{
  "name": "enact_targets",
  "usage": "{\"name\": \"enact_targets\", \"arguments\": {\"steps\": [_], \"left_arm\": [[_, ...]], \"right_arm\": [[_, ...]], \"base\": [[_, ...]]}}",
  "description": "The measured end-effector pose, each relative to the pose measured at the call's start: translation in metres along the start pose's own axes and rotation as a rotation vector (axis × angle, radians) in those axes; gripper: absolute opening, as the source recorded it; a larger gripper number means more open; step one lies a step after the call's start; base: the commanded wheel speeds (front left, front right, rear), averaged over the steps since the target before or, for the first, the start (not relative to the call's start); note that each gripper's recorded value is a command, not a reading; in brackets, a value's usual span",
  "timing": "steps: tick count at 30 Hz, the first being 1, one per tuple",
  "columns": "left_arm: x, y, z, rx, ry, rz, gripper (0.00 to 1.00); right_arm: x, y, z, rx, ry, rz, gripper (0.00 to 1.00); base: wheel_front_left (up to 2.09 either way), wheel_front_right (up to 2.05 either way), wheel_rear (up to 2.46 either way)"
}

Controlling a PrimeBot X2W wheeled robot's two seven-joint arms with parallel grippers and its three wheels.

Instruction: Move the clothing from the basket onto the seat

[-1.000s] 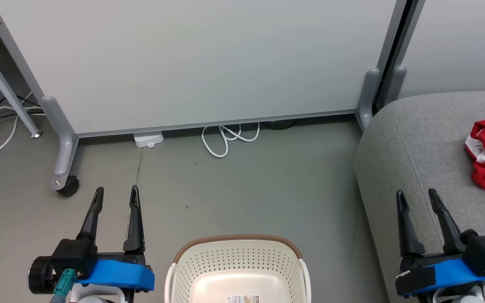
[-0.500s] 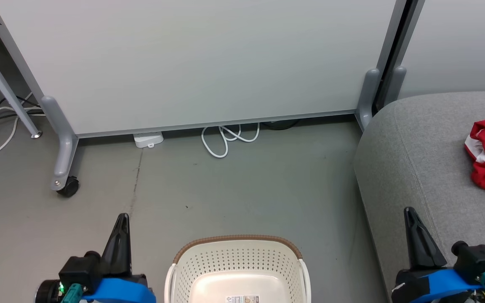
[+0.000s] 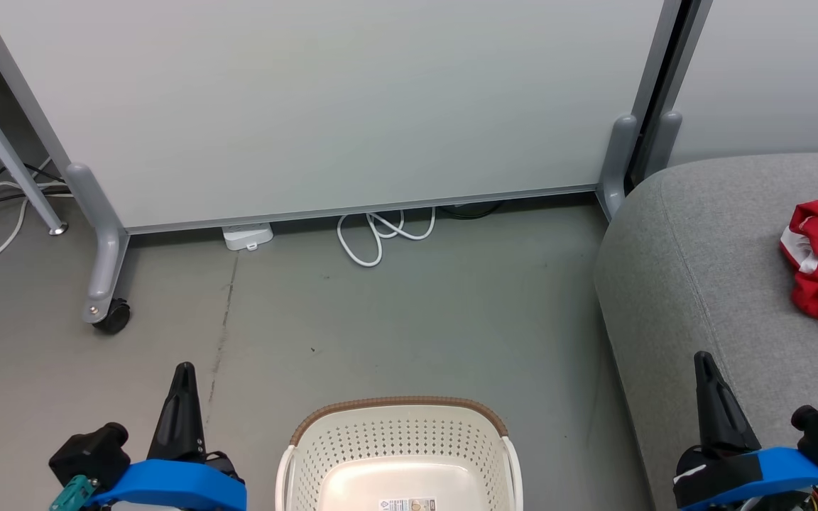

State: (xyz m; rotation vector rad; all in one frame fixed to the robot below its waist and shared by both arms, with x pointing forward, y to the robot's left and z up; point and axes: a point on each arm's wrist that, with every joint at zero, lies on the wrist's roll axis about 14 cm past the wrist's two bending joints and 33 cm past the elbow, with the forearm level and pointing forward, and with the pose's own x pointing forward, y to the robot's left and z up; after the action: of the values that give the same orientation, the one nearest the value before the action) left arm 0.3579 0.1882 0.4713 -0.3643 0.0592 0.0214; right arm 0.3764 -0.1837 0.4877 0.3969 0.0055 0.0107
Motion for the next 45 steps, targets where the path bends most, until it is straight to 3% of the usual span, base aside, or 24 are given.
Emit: {"name": "enact_targets", "arguments": {"steps": [19, 45], "left_arm": [[0.006, 0.007, 0.006, -0.305, 0.004, 0.041, 0.00], [0.014, 0.008, 0.014, -0.638, -0.001, 0.044, 0.00]], "right_arm": [[0.001, -0.008, 0.000, 0.296, 0.014, -0.051, 0.00], [0.005, -0.012, 0.004, 0.618, 0.021, -0.070, 0.00]], "base": [[0.00, 0.00, 0.00], [0.00, 0.00, 0.00]]}}
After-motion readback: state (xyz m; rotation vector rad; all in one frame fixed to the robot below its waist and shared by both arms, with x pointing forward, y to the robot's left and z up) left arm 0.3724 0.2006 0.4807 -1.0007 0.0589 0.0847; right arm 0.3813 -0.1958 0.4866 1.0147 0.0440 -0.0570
